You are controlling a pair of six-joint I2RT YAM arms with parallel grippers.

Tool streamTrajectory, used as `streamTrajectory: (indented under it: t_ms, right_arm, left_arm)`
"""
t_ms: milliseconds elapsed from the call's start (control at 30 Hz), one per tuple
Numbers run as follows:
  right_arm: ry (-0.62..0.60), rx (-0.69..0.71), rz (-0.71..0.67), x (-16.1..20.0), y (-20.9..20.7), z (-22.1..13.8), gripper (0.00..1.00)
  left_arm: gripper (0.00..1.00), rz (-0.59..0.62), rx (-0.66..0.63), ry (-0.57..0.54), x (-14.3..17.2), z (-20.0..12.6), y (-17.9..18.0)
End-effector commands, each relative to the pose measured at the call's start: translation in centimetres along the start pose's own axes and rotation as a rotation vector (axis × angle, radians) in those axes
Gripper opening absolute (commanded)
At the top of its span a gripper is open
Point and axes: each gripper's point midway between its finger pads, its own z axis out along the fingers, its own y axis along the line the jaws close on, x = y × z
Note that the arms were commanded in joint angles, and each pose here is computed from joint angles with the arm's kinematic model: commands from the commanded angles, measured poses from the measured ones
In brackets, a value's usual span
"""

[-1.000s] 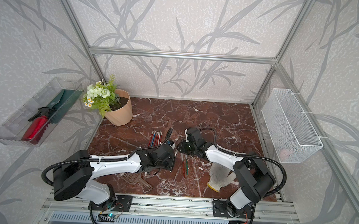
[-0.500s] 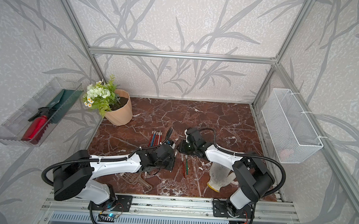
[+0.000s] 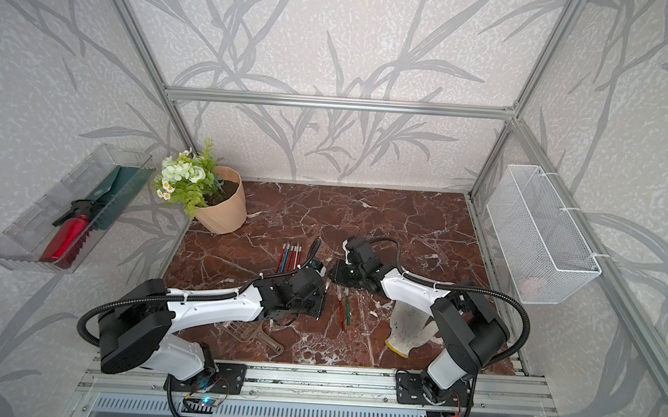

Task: Remove protective caps from carving knives
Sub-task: Remove the protective sleeve from the carving knife.

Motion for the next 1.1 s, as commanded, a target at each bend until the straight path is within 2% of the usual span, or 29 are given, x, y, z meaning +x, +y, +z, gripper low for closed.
streamTrajectory:
  t_ms: [0,533,1067]
  right_arm:
    - [-0.018,-0.018,-0.015,-0.8,0.9,0.0,0.13]
    - [-0.074,-0.004,-0.041,-2.0,1.5,-1.9,0.13]
    - [-0.144,-0.034,-0.043,-4.3,1.9,-4.1,0.12]
  left_arm:
    - [0.05,-0.005,0.010,-0.048,-1.4,-0.9,-0.4]
    - [0.05,0.027,0.103,-0.090,-2.6,-1.1,-2.4]
    - [0.05,0.028,0.130,-0.127,-2.7,-2.3,-2.3]
